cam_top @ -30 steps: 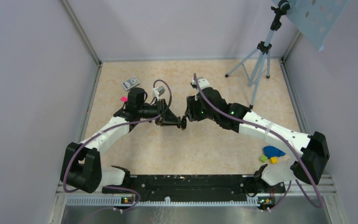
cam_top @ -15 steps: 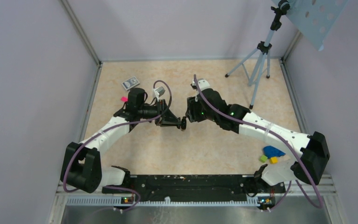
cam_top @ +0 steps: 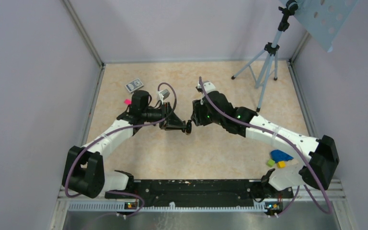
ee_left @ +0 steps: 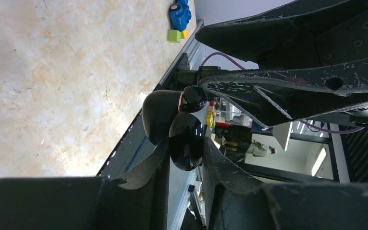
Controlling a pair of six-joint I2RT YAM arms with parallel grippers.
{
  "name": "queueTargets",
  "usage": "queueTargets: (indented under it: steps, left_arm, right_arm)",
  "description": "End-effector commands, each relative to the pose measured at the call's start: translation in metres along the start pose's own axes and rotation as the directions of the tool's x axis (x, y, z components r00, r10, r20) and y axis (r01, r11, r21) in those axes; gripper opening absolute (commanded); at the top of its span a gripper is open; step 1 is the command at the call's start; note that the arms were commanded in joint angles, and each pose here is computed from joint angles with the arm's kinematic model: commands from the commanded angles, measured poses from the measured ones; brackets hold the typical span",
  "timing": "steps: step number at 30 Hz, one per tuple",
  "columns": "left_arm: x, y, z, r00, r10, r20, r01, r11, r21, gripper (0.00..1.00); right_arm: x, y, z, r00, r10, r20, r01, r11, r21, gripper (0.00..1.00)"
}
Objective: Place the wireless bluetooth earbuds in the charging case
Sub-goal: Adjust the right earbud in the right side groove of the charging case.
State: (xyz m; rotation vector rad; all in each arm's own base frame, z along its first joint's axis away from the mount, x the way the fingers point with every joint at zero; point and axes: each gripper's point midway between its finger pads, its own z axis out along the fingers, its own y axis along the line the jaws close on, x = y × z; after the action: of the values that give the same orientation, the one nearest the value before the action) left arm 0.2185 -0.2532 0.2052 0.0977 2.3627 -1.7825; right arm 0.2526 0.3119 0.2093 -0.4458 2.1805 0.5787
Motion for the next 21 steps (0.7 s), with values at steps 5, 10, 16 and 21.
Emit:
queueTargets:
  steps: [5,10,16,21]
  left_arm:
    - [-0.012,-0.018,-0.001,0.995,0.098,0.025,-0.099,0.994,0.046,0.0]
    - [-0.012,-0.017,0.0,0.995,0.094,0.022,-0.095,0.994,0.046,0.0]
    - [-0.011,-0.018,-0.001,0.995,0.099,0.021,-0.099,0.994,0.048,0.0]
    - [-0.008,-0.016,0.0,0.994,0.109,-0.01,-0.108,0.992,0.058,0.0]
  right_arm:
    - [0.02,0.013,-0.013,0.998,-0.023,-0.056,0.018,0.997,-0.076,0.4]
    - [0.021,0.016,-0.014,0.998,-0.025,-0.055,0.02,0.996,-0.084,0.4]
    - [0.014,0.014,-0.023,0.999,-0.038,-0.023,0.036,0.996,-0.08,0.4]
    - [0.001,0.02,-0.045,0.972,-0.231,0.047,0.236,0.957,-0.17,0.42]
